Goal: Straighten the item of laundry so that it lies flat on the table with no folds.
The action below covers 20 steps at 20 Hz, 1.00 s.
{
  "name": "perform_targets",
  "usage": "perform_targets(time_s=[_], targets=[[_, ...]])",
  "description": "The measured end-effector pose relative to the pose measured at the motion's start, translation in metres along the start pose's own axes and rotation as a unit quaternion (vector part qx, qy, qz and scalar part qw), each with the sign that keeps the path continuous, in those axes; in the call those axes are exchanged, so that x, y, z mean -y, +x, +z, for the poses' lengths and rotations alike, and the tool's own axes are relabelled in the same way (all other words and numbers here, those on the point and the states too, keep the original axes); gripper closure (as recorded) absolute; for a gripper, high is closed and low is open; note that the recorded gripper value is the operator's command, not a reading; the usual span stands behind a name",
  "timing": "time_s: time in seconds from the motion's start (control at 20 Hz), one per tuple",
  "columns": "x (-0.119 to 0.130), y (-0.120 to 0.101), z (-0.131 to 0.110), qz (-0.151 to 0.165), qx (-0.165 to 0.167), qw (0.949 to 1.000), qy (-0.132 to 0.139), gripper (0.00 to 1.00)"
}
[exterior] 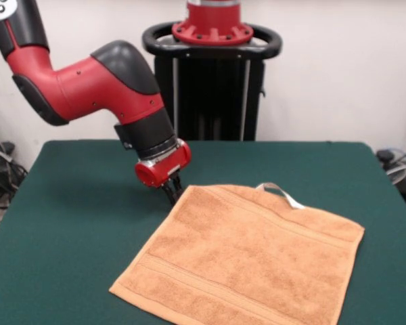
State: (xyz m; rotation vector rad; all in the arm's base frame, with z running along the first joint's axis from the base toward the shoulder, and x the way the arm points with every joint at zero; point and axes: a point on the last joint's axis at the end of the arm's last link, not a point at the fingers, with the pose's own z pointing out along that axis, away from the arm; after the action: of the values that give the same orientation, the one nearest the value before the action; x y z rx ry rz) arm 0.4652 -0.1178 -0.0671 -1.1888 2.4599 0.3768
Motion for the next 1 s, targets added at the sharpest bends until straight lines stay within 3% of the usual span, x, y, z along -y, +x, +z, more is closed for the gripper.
perform_targets(time_s=[0.15, 0.5, 0.8, 1.0], targets=[[0.001, 0.002, 0.0, 0.017, 0.009, 0.9998, -0.003, 1.0], [0.008, 0.017, 0.0, 0.064, 0.067, 0.9952, -0.032, 1.0], [0.014, 0.023, 0.001, 0.033, 0.095, 0.9933, -0.057, 1.0], [0.02, 0.025, 0.003, -0.007, 0.106, 0.991, -0.081, 1.0]])
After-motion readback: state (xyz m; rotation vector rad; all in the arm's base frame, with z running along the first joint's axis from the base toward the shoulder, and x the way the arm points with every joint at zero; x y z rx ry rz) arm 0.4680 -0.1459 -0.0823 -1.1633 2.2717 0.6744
